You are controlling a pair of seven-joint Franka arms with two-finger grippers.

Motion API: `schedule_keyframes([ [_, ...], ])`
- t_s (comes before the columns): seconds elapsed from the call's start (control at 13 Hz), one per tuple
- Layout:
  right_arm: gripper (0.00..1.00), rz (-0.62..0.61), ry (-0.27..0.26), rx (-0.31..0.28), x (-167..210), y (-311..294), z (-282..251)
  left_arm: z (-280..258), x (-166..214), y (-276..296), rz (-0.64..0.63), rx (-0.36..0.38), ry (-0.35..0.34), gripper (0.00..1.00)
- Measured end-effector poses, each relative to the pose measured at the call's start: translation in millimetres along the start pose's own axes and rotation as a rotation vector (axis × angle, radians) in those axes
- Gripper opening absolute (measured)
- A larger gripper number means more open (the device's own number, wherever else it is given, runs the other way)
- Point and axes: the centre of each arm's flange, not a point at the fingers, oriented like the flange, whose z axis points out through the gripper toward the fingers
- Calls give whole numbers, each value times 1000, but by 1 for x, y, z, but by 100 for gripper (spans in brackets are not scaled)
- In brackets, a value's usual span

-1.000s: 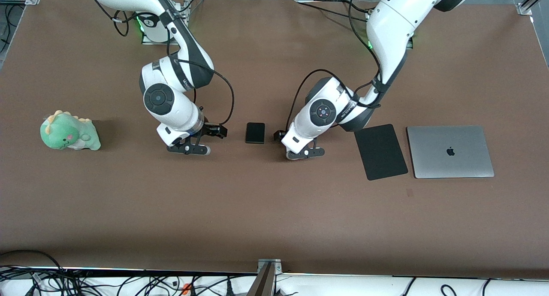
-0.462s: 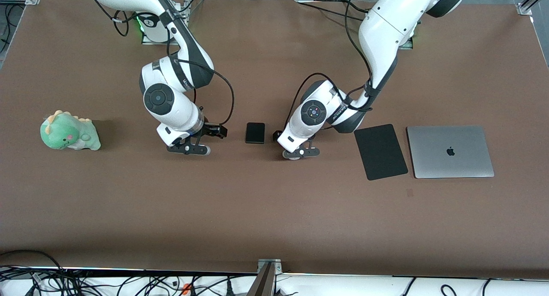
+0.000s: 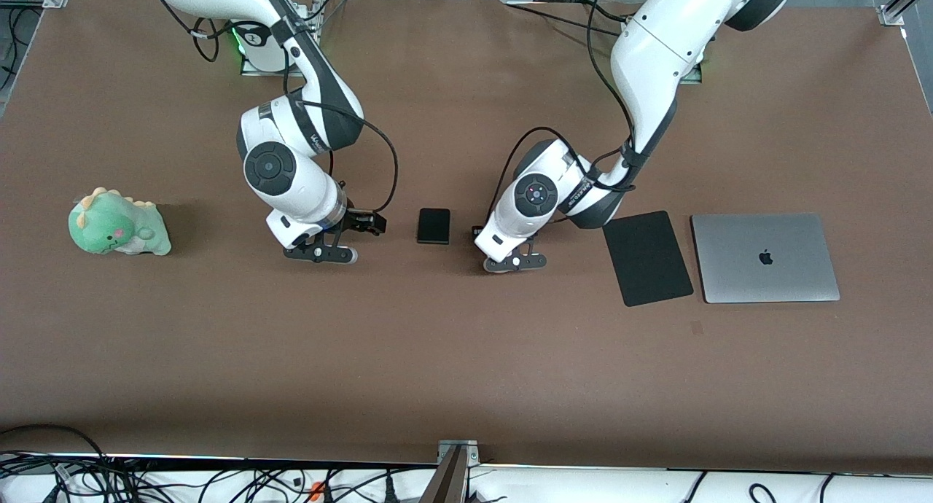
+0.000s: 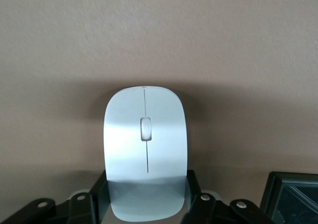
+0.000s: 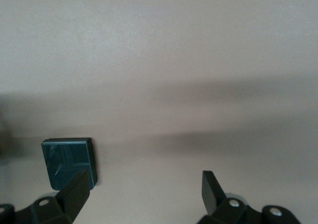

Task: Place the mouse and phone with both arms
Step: 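Carry the mouse to the black pad while the right gripper grasps the phone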

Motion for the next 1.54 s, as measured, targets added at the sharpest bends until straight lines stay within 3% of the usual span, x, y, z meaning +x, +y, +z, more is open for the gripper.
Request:
schedule_keyframes([
  [0.23,100,0,0,0,0,0,0,-19,39,-47,-29,20,-18,62],
  [0.46,100,0,0,0,0,0,0,-80,76,-105,1,45,-38,62],
  [0.77,98,-18,17,9,-4,-11,-1,-143,88,-191,93,71,-56,62],
  [1.0,100,-46,33,16,-21,-40,2,-124,69,-237,63,94,-102,62],
  [1.31,100,-30,67,-17,-43,-77,36,-67,35,-277,29,81,-65,62],
  [1.54,100,-27,74,-39,-53,-95,69,-58,34,-303,-9,77,-63,62],
])
